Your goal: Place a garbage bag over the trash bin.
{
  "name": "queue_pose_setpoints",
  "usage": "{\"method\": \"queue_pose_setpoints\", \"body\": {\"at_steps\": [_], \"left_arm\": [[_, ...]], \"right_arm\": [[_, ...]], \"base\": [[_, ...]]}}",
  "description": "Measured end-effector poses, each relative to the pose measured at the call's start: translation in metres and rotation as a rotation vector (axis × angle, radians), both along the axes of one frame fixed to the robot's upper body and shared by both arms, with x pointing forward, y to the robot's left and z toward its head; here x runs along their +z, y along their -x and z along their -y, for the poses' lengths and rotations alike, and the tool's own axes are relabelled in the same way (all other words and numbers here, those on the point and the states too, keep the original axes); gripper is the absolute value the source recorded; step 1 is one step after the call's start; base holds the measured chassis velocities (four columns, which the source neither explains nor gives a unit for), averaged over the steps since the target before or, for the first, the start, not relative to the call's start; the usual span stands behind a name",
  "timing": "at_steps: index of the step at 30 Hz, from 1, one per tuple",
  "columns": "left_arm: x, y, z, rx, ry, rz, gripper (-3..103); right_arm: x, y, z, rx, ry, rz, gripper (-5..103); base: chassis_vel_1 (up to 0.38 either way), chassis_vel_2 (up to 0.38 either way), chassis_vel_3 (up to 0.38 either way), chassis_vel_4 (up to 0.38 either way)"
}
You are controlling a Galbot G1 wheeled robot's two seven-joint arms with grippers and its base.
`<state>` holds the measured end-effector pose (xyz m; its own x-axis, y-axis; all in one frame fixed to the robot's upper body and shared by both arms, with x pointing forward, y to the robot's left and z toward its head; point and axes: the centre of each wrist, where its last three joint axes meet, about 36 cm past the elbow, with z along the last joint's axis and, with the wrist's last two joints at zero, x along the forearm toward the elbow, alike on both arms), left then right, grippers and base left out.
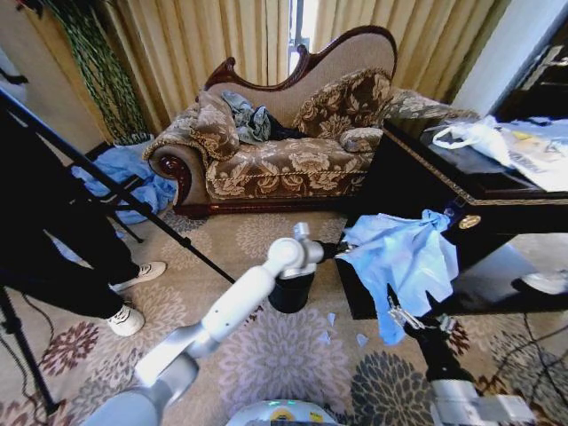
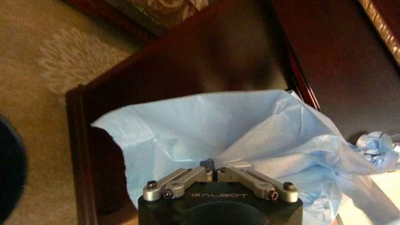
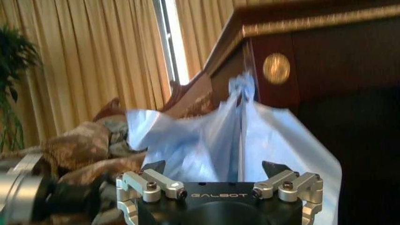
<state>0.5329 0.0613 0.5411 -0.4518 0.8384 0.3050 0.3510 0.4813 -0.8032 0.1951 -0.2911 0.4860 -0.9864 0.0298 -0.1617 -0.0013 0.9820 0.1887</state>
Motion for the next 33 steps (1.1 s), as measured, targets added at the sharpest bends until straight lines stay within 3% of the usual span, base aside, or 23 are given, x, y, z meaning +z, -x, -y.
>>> {"method": "queue_pose_setpoints", "body": {"at_steps": [10,18,23,29,33], "left_arm": [[0.010,0.003,-0.013,-0.002,0.016,0.021,0],[-0.003,0.027,-0.050,0.027,0.001,0.015,0],[0.000,0.028,-0.064,0.040,-0.002,0.025,0],[0.011,0.026,-0.058,0.017,0.014,0.053,0],[0.018,0.027,-0.041,-0.027,0.031,0.073,0]], "right_arm": [[0.034,-0.009,0.010,0.073,0.028,0.046,100],[0.053,-0.031,0.019,0.211,0.097,0.055,100],[0.059,-0.037,0.021,0.243,0.111,0.064,100],[0.073,-0.045,0.031,0.263,0.135,0.088,100],[0.100,-0.061,0.042,0.298,0.184,0.129,100]], "base": [[0.000,0.000,0.000,0.000],[0.000,0.000,0.000,0.000],[0.000,0.000,0.000,0.000],[0.000,0.000,0.000,0.000],[0.000,0.000,0.000,0.000]]}}
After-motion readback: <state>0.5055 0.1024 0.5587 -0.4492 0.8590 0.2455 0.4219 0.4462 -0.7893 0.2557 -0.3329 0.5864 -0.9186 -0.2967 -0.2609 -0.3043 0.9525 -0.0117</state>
